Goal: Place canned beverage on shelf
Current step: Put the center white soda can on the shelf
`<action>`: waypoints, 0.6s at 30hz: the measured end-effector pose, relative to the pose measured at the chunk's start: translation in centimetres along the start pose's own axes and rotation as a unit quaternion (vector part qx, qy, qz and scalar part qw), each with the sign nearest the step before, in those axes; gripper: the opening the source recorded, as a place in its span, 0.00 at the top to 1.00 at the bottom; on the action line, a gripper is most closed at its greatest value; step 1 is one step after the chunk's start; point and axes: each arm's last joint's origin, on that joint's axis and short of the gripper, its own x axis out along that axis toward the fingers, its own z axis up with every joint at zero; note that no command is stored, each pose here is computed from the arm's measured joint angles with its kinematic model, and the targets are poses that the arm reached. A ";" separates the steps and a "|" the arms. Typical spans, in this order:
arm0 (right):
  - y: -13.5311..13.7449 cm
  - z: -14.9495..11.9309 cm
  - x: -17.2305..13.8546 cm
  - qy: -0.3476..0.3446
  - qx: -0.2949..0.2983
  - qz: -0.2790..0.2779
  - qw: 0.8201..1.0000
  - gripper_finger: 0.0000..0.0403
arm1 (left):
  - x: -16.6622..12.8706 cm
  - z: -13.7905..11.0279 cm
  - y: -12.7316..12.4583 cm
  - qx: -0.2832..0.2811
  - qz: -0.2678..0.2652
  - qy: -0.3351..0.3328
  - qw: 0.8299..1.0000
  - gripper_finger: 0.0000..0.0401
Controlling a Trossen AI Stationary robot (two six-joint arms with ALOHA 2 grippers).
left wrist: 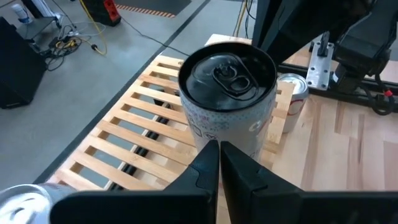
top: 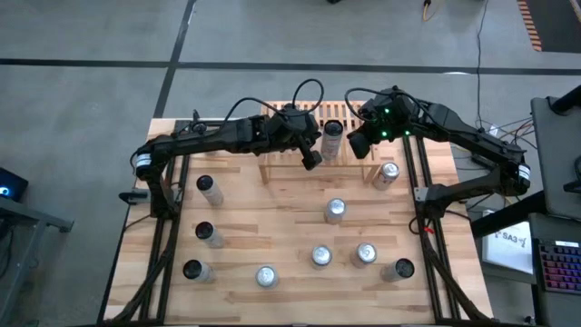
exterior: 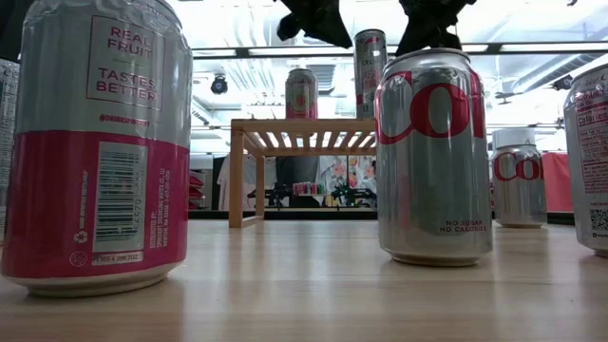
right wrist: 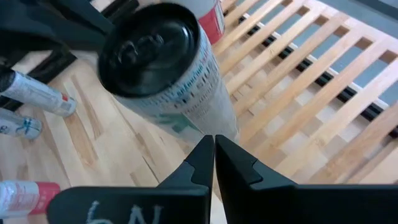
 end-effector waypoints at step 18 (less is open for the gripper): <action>0.0 -0.8 -2.2 -0.004 -0.001 0.004 1.000 0.98 | -3.3 2.0 0.2 0.096 -0.080 0.017 0.992 1.00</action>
